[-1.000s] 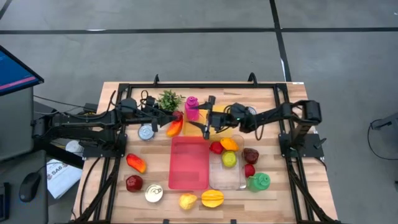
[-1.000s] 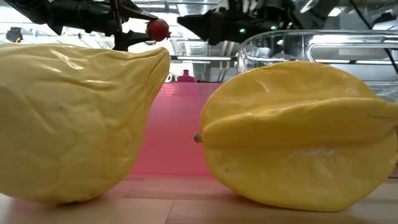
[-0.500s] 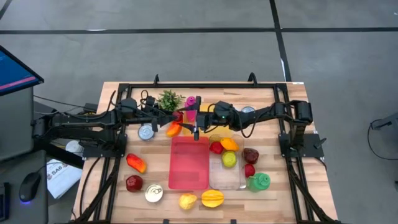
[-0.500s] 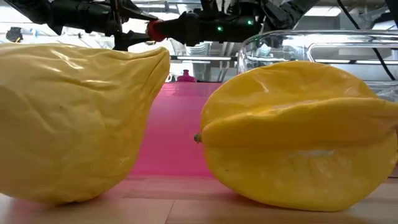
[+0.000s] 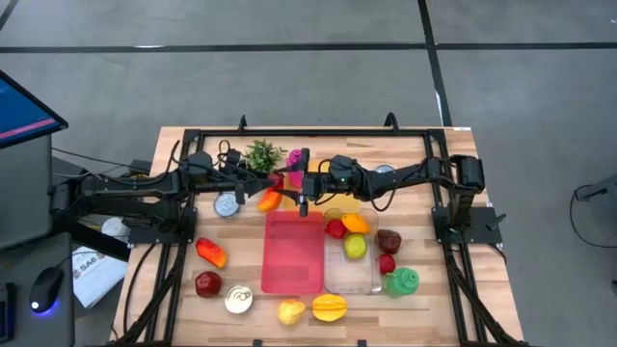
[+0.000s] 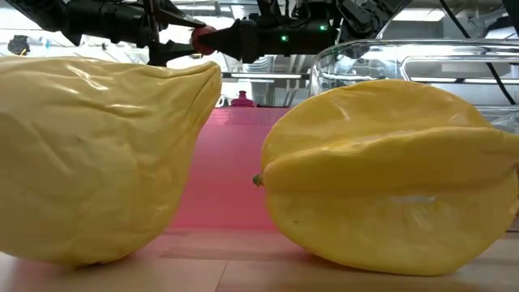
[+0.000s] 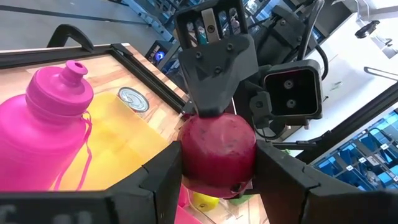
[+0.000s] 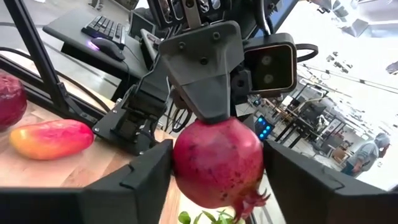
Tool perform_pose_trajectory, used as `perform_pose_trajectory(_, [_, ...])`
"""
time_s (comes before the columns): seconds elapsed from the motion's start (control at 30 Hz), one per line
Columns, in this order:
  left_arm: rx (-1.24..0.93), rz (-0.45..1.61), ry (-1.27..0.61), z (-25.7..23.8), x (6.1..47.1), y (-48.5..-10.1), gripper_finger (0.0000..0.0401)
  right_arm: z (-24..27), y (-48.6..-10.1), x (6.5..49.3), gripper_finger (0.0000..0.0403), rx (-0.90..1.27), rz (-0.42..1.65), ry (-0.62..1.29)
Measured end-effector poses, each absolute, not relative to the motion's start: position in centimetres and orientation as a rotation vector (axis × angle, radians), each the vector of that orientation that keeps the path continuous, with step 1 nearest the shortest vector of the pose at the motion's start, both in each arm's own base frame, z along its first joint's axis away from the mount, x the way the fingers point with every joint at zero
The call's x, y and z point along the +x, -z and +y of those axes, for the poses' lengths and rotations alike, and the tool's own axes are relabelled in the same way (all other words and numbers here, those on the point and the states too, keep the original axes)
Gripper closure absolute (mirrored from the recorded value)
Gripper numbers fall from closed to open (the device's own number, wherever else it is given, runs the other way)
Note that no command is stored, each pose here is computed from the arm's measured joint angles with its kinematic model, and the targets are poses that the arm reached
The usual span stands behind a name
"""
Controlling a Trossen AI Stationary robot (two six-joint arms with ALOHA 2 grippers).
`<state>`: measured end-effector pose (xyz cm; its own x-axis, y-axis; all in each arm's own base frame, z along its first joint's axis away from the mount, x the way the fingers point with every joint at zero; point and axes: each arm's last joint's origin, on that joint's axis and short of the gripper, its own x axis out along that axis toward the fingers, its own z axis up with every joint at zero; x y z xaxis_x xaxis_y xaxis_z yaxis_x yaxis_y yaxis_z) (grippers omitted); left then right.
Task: Pick & Place Food Item
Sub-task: Put the top pomegranate into the transparent bin
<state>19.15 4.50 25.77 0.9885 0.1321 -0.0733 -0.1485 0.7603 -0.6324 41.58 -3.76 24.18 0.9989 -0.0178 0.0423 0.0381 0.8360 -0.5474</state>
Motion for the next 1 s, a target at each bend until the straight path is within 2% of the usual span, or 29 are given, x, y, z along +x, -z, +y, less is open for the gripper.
perform_pose_trajectory(0.13, [-0.691, 0.026, -0.153, 4.5, 19.2, -25.7, 0.0233, -3.8, -24.1, 41.6, 0.0218, -0.581, -0.032, 0.029])
perform_pose_trajectory(0.23, [-0.691, 0.026, -0.153, 4.5, 19.1, -25.7, 0.0232, -3.8, -24.1, 41.6, 0.0237, -0.581, -0.031, 0.029])
perform_pose_trajectory(0.43, [-0.684, 0.041, -0.157, 4.5, 19.2, -25.6, 0.0214, -3.7, -24.2, 41.4, 0.0236, -0.579, 0.0, 0.018])
perform_pose_trajectory(0.67, [-0.476, 0.037, -0.174, 5.0, 18.9, -25.8, 0.0199, -3.9, -25.4, 40.3, 0.0238, -0.569, 0.091, 0.014])
perform_pose_trajectory(1.0, [-0.254, 0.045, -0.235, 6.0, 18.5, -25.8, 0.0208, -3.7, -29.4, 36.2, 0.0237, -0.505, 0.275, 0.034])
